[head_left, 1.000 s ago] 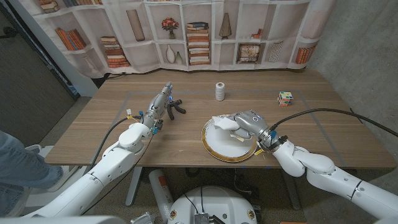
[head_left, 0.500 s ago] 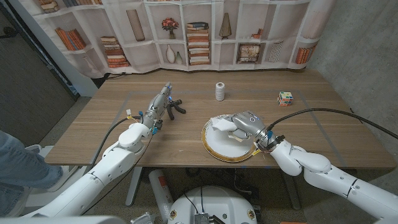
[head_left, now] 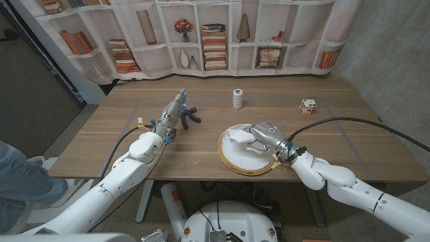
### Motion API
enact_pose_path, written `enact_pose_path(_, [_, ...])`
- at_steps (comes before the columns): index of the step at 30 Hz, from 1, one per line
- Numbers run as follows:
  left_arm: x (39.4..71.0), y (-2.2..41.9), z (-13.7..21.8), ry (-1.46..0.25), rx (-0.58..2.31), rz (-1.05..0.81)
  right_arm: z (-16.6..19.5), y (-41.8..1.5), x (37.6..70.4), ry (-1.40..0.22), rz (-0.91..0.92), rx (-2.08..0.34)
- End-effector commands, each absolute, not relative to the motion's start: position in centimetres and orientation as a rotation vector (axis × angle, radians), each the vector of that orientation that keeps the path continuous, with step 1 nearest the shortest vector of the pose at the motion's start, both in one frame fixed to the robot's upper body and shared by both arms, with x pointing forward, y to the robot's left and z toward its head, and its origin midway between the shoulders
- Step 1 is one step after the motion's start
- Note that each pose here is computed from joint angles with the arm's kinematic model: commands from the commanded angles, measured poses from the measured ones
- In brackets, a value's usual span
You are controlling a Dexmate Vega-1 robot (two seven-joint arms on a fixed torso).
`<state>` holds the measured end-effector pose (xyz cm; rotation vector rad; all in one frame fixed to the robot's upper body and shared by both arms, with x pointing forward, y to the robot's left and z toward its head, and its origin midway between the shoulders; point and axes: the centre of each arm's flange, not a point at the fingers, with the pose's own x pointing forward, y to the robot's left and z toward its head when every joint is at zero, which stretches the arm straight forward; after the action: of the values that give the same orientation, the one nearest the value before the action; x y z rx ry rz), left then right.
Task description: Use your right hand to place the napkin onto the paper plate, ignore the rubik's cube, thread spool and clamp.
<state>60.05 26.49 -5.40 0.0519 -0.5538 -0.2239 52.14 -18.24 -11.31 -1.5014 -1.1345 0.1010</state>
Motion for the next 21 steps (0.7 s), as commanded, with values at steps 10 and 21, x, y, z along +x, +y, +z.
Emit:
enact_pose_path(10, [60.28, 25.95, -4.96, -0.549, 0.062, -0.226, -11.86, -18.51, 52.92, -1.107, 0.106, -1.521])
enact_pose_path(21, [60.45, 25.65, -5.07, -0.539, 0.066, -0.232, -12.2, -18.6, 53.15, -1.092, 0.108, -1.523])
